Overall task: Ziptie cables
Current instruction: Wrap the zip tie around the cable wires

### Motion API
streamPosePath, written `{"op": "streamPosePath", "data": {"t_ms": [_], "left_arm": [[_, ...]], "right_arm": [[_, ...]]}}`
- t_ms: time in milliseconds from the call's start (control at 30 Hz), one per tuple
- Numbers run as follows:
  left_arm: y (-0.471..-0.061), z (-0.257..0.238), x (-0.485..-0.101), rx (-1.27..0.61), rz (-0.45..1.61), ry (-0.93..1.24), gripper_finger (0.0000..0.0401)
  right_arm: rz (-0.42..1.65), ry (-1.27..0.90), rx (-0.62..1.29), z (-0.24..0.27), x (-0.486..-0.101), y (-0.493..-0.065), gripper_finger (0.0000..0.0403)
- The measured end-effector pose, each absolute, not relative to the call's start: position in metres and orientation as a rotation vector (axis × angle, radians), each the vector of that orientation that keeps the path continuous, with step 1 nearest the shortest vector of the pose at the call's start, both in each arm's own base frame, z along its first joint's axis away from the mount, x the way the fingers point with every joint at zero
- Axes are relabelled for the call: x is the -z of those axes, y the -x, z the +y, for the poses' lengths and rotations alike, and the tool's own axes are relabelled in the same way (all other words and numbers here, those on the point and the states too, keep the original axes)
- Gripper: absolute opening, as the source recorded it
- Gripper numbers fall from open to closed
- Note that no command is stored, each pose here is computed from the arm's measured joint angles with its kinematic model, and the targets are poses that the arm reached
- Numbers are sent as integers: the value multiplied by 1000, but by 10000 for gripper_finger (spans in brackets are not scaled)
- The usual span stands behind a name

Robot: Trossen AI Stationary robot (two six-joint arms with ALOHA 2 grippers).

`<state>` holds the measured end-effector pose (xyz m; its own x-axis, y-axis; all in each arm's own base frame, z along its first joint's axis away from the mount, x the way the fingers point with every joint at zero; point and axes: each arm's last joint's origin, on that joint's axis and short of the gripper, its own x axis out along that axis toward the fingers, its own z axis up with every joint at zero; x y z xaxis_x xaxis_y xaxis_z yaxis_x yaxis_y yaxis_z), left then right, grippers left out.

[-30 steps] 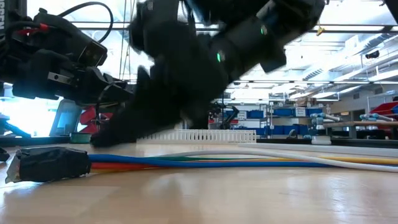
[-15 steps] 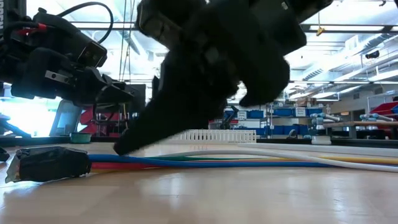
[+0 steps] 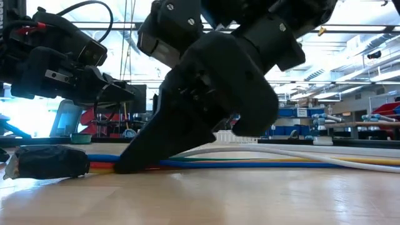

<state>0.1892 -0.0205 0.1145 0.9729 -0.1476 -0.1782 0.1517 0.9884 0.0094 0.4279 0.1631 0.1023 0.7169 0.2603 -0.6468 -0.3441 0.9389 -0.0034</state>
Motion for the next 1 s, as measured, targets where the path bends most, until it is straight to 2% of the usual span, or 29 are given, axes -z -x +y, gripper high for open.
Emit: {"op": "streamPosePath", "data": {"t_ms": [167,367,567,733,1000], "left_arm": [[-189,-20,-115,150,175,-26,1],[-189,-20,-116,149,160,-81,1],[-190,-19,-117,105,146,-135,1],[-190,-17,-116,25,167,-185,1],[-188,-15,-108,-25,250,-210,1]], "right_arm": [[665,113,-317,163,-96,-432,16],[625,176,-180,157,-109,-433,7],[715,218,69,134,-121,-427,1],[685,210,110,126,-129,-430,0],[633,258,298,117,-134,-432,1]]}}
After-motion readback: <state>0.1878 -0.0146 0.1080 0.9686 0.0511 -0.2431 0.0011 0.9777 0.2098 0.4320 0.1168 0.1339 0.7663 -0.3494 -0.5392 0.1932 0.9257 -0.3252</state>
